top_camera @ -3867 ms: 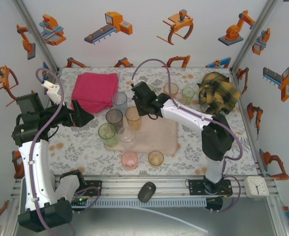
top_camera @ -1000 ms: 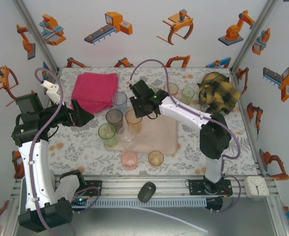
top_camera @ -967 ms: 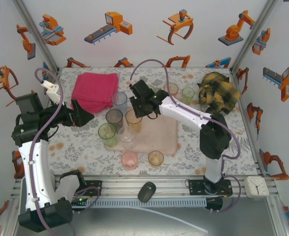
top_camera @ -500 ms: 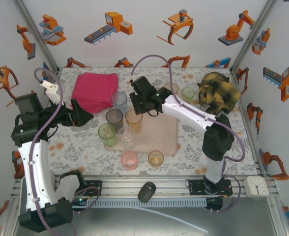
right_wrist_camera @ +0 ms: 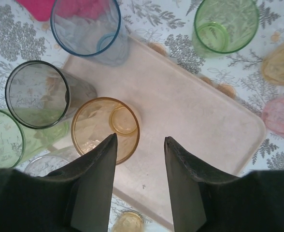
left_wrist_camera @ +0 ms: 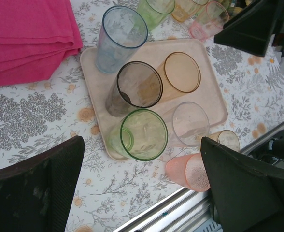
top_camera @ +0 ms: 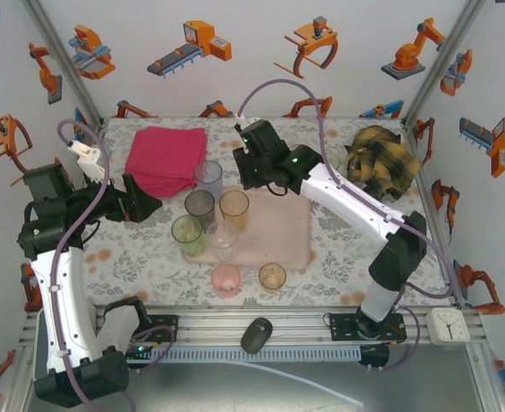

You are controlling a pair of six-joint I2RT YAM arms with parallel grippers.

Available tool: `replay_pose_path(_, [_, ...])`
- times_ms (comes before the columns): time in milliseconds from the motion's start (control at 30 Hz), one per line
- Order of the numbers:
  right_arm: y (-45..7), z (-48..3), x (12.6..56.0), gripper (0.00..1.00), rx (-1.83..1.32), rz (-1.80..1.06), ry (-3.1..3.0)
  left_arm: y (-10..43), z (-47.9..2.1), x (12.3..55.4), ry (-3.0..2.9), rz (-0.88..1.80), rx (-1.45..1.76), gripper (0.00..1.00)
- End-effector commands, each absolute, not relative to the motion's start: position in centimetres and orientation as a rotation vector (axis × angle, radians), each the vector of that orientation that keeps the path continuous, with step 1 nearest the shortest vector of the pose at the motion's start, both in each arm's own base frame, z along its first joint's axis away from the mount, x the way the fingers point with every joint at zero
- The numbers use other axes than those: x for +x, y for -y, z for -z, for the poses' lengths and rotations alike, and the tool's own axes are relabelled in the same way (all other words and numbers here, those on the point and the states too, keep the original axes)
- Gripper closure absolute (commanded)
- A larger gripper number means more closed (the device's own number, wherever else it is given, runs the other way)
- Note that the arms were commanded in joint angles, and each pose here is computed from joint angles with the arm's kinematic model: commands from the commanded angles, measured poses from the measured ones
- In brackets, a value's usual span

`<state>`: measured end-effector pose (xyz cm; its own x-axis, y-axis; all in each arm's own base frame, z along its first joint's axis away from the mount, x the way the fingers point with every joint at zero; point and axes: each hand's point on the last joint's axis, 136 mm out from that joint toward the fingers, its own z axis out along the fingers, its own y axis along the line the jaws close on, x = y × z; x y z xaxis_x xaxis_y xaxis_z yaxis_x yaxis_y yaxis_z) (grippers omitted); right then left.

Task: Place the glasses into the tray

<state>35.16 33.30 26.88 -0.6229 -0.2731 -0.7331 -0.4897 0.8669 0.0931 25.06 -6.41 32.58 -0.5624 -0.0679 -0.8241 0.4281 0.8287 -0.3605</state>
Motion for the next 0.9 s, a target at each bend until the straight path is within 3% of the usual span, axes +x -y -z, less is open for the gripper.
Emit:
replay_pose_path(0, [-30.5,-29.7,36.1,0.56,-0.467,-0.323,-2.230,6.5,-32.7,24.8,-2.069,0.676,0.287,0.03])
replay_pose_path(267, [-26.8,-28.0,40.6,0.54,-0.289,-0.369,-2.293,6.8,-32.3,24.7,-2.073,0.698,0.294,0.03])
replay_pose_path(867, [-26.8,-21.5,49.5,0.55,-0.226,-0.367,-2.353,6.4,-31.6,25.9,-2.108,0.741,0.259,0.03])
